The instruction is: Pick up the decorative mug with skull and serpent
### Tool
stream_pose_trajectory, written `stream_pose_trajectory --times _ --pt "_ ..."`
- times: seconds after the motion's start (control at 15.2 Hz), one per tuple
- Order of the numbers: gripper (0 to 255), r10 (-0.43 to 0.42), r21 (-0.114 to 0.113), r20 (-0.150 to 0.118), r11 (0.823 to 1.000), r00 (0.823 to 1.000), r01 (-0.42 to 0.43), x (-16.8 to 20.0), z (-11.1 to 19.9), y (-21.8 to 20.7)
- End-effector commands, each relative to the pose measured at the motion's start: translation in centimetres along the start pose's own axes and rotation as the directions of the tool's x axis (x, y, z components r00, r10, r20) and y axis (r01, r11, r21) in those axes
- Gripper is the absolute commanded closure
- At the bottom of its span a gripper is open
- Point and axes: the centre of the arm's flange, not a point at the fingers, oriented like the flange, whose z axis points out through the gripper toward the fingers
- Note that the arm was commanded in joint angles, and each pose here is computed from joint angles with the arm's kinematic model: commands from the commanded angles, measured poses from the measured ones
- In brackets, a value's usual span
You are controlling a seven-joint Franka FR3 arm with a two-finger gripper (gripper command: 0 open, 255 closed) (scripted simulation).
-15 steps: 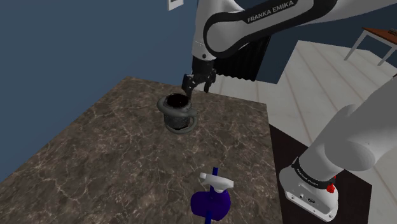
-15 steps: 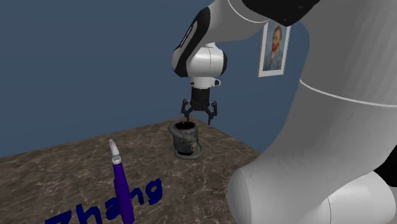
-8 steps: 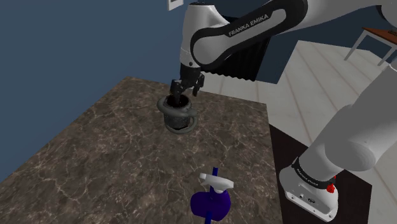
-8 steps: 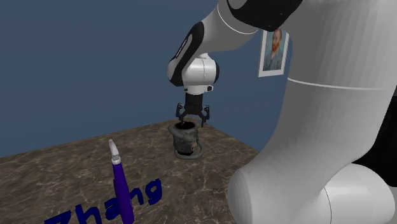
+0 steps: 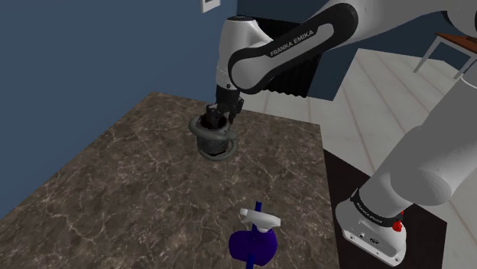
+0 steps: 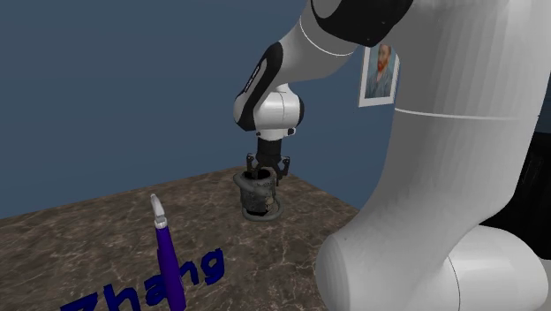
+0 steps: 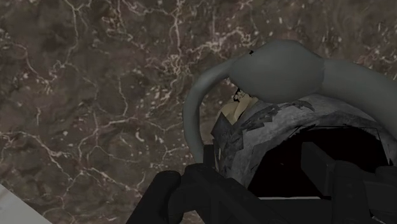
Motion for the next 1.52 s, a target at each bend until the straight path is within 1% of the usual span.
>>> stream_pose_trajectory --times 0.0,0.46,1.45 --pt "255 0.0 0.0 0.002 1.0 1.0 0.0 0.0 0.2 0.0" --pt "255 0.0 0.0 0.002 1.0 1.0 0.0 -0.1 0.1 -0.1" --pt "255 0.0 0.0 0.002 1.0 1.0 0.0 0.5 -7.7 -0.7"
